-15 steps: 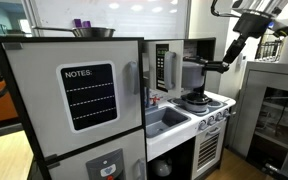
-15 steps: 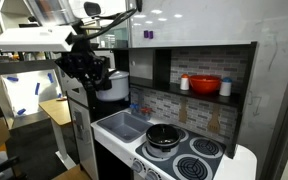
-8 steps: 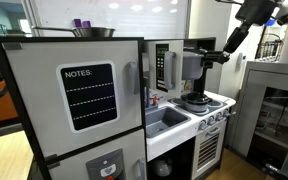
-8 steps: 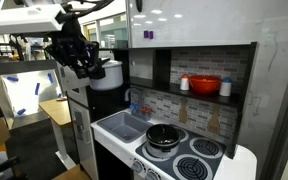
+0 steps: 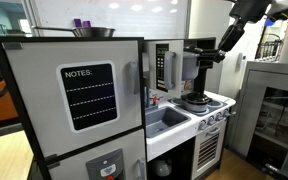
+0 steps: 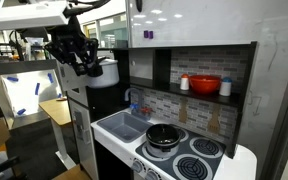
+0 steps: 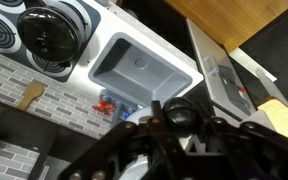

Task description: Take the pot and put it in the cabinet then close the door

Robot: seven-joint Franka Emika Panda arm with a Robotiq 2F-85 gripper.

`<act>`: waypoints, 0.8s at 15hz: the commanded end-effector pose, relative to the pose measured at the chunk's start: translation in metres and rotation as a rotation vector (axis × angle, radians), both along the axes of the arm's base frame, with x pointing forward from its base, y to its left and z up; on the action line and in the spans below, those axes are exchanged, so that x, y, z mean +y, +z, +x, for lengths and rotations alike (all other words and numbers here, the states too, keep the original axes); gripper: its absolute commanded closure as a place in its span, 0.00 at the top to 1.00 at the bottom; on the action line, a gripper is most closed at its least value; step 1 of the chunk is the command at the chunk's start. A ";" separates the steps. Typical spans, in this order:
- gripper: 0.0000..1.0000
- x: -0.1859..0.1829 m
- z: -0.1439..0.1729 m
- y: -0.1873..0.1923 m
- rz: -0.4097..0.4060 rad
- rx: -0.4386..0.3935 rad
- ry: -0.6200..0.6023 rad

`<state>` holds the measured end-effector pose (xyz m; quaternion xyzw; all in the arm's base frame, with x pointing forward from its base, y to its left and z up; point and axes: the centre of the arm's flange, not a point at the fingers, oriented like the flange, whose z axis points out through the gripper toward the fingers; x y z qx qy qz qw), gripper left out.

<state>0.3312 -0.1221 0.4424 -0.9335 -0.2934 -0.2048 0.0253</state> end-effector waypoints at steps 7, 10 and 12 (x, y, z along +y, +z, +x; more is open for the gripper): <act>0.08 -0.010 0.046 0.017 0.000 -0.033 0.056; 0.08 -0.018 0.062 0.015 0.005 -0.024 0.058; 0.08 -0.022 0.074 0.015 0.006 -0.016 0.062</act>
